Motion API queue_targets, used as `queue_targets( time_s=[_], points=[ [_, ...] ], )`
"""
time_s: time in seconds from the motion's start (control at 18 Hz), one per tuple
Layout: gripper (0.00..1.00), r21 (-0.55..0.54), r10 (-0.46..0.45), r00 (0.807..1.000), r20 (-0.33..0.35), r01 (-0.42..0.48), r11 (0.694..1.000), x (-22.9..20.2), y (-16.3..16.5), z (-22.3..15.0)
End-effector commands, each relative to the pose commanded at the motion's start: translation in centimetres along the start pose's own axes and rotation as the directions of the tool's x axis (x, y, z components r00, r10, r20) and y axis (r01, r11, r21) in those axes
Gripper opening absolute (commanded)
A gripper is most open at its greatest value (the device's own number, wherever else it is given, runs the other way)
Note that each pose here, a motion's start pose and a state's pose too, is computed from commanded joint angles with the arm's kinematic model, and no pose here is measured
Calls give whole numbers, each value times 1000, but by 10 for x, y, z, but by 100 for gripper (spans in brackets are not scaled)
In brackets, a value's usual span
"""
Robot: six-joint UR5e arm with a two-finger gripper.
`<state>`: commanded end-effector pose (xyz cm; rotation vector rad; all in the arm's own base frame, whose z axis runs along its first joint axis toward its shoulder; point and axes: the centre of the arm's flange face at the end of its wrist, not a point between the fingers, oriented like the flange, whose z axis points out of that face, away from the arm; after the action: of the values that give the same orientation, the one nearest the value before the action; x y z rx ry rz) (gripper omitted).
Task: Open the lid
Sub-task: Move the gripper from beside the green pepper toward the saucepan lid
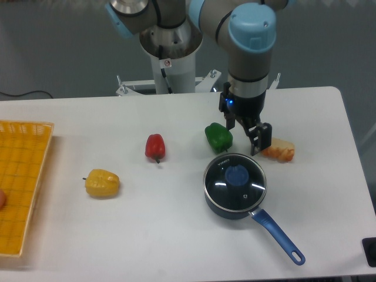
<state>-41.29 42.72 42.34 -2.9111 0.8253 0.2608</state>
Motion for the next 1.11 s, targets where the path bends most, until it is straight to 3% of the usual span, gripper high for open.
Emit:
queue_targets(
  time_s=[0.78,1.0,1.11],
  points=[
    [100,-57,-23,998,-59,19,998,37,13,20],
    [100,-60,-153,986,-69,149,987,45,9,28],
    [100,-89,-158,985,-71,152,984,44,10,33]
  ],
)
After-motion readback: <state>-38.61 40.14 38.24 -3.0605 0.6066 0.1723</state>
